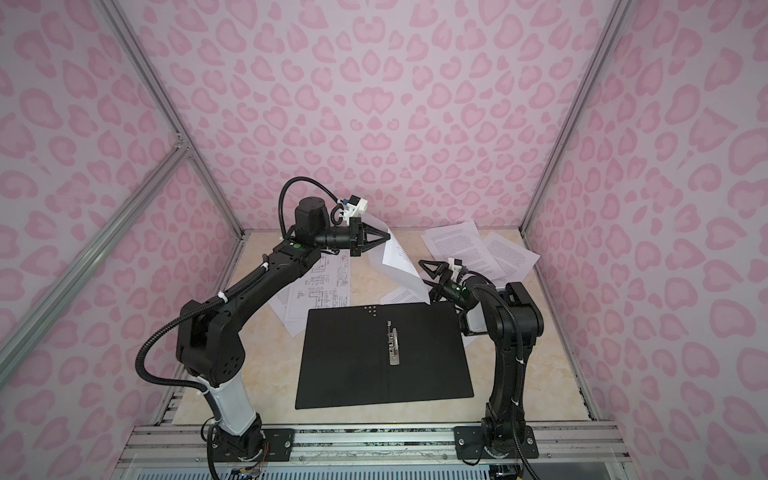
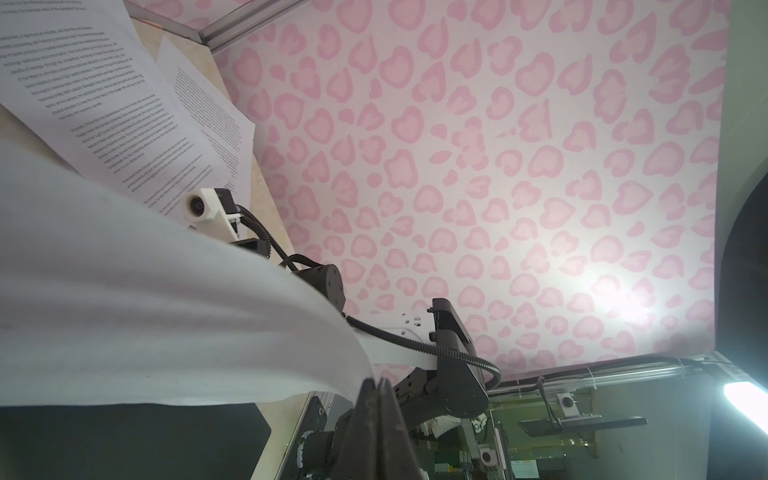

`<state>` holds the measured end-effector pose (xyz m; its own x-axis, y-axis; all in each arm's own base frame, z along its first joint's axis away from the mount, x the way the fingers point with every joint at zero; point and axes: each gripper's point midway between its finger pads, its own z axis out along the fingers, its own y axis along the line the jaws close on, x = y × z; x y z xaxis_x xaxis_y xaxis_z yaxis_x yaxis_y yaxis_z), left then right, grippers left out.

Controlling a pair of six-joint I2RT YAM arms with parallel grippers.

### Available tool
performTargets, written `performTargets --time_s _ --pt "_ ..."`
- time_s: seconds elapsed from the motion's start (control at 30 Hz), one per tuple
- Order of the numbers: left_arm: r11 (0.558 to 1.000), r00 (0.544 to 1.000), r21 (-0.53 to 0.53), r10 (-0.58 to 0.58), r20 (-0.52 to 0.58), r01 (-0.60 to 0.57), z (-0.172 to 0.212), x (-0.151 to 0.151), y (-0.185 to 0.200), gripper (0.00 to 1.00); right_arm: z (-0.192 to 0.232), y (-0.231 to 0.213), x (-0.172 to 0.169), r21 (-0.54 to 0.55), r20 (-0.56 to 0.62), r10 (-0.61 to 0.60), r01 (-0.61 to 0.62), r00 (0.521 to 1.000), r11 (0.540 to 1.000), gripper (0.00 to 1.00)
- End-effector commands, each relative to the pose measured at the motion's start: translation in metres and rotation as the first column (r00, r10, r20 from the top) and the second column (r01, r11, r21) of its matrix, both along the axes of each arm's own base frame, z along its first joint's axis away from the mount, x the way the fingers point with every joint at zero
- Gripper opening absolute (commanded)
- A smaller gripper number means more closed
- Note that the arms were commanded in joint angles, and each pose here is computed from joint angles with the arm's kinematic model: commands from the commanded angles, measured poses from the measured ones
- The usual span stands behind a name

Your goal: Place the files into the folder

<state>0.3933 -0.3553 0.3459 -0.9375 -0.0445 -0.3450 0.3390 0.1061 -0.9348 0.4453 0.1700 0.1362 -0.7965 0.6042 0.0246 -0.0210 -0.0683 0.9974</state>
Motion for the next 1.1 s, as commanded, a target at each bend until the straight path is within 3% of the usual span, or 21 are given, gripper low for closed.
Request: performTargets --time_s 0.0,0.33,0.57,0.67,0.8,1.07 --pt "0.998 0.998 -0.043 -0.046 0.038 0.047 0.019 0.002 -0.014 0.04 0.010 0.004 -0.002 0.014 0.044 0.025 -0.025 0.999 1.000 0.97" --pt "0.990 0.992 -0.099 -0.095 0.085 0.103 0.031 -0.001 -0.031 0.04 0.029 0.006 0.003 0.056 0.049 0.032 -0.035 0.998 0.998 0.97" --pt "0.991 0.993 -0.069 -0.110 0.035 0.112 -0.008 -0.015 -0.022 0.04 0.048 0.006 0.000 0.071 0.074 0.037 -0.042 0.997 0.997 0.92" --pt "0.994 0.995 -0.054 -0.093 0.019 0.094 -0.022 -0.020 -0.010 0.04 0.057 0.006 -0.002 0.075 0.089 0.042 -0.049 0.995 0.996 0.87" --pt "0.997 0.998 -0.037 -0.067 0.009 0.067 -0.029 -0.024 0.008 0.04 0.058 0.006 -0.003 0.073 0.093 0.045 -0.052 0.995 0.996 0.68" --pt "0.999 0.999 0.001 -0.045 -0.012 0.045 -0.045 -0.032 0.029 0.04 0.055 0.013 -0.007 0.061 0.100 0.068 -0.074 0.993 0.995 0.52"
